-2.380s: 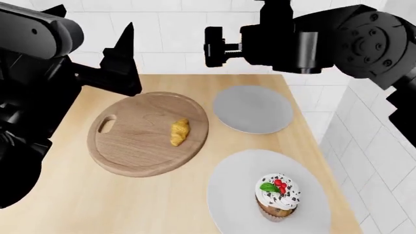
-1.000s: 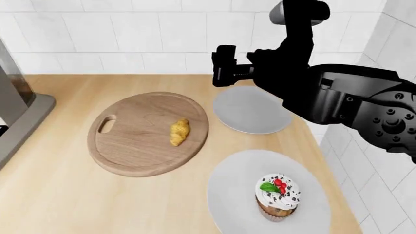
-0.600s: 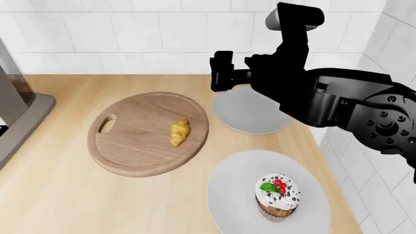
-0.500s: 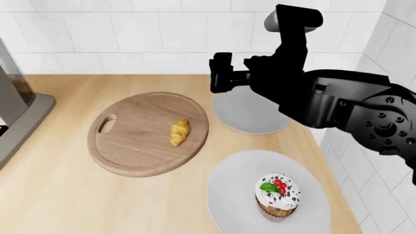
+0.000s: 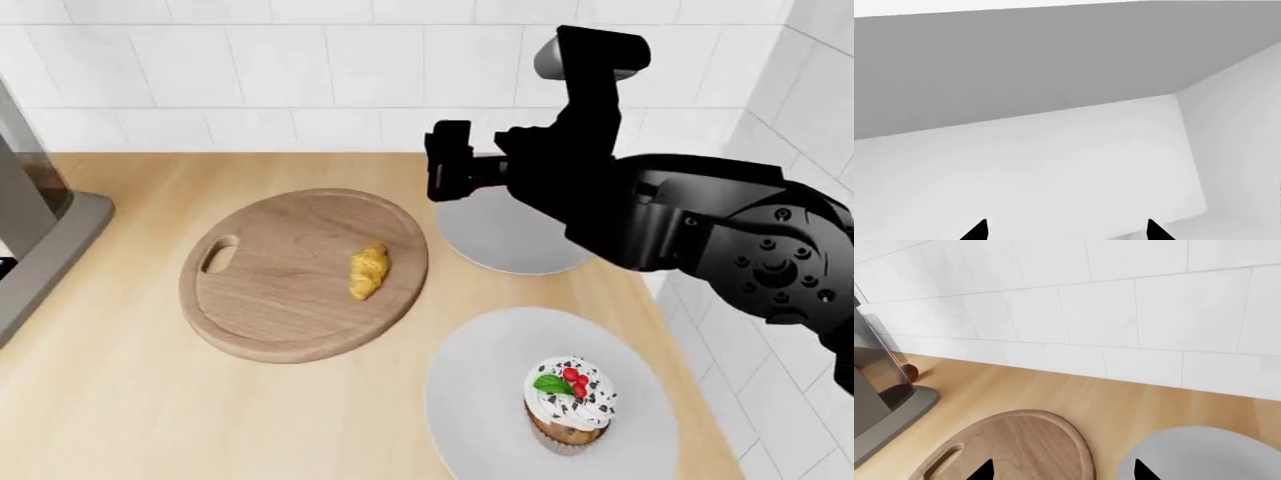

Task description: From the different types of pastries on the counter, select a croissant and place it on the cutting board. Then retrieve a jar of jam from the cabinet and place it alongside the croissant on the cutting board.

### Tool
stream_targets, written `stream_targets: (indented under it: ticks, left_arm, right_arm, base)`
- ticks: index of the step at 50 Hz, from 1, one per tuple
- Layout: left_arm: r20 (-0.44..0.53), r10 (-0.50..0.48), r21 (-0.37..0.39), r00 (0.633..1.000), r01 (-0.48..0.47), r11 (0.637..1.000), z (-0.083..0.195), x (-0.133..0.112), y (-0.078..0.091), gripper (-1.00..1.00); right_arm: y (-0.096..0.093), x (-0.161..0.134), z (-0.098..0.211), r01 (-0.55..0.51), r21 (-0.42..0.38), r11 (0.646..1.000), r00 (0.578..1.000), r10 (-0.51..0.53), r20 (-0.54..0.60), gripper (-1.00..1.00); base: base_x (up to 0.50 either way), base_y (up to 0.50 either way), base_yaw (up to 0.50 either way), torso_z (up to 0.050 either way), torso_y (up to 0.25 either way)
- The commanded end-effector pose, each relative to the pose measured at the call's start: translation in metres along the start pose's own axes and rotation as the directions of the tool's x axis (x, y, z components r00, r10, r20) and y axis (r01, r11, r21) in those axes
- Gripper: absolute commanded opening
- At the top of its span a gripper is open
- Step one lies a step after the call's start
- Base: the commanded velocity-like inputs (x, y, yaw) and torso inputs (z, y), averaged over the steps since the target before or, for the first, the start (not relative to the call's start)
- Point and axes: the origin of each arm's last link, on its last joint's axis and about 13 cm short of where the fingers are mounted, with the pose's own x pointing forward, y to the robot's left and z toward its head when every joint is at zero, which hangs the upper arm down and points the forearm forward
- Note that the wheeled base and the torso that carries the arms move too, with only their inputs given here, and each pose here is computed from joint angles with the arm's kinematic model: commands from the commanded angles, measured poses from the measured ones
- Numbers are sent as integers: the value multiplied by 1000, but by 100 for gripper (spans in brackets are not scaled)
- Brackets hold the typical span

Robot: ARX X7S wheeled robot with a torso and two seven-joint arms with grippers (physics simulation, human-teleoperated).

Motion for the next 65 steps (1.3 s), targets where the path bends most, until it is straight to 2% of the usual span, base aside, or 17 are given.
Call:
stream_targets:
  ticks: [1, 6, 13, 22, 32, 48, 55, 65]
  left_arm:
    - [-149, -24, -11, 989, 22, 1000, 2, -4, -12, 100]
    - [-180, -46, -40, 983, 39, 998, 5, -9, -16, 100]
    - [-213, -32, -14, 977, 30, 999, 6, -12, -19, 100]
    - [-253, 19, -30, 967, -28, 999, 0, -10, -17, 100]
    - [-253, 113, -22, 961, -123, 992, -6, -7, -10, 100]
    - [-294, 188, 2, 937, -196, 981, -15, -4, -4, 100]
    - [-326, 171, 6, 930, -178, 984, -21, -2, -6, 100]
    - [-367, 87, -4, 926, -95, 995, -27, 0, -12, 100]
  right_arm:
    - [-1, 1, -2, -2, 7, 1000, 1000, 2, -3, 100]
    - [-1, 2, -2, -1, 10, 1000, 1000, 1, -2, 100]
    - [-2, 3, -4, -2, 14, 1000, 1000, 2, -2, 100]
    - [-1, 2, -3, -2, 13, 1000, 1000, 2, 0, 100]
    - [-2, 3, -4, -1, 16, 1000, 1000, 1, -1, 100]
    - [-2, 2, -4, 0, 19, 1000, 1000, 0, 2, 100]
    - [-2, 1, -4, 0, 21, 1000, 1000, -1, 5, 100]
    - [-3, 1, -3, 1, 22, 1000, 1000, -1, 8, 100]
  base:
    - [0, 0, 0, 0, 0]
    - [0, 0, 0, 0, 0]
    - [0, 0, 0, 0, 0]
    - [0, 0, 0, 0, 0]
    - [0, 0, 0, 0, 0]
    - [0, 0, 0, 0, 0]
    - [0, 0, 0, 0, 0]
    - [0, 0, 0, 0, 0]
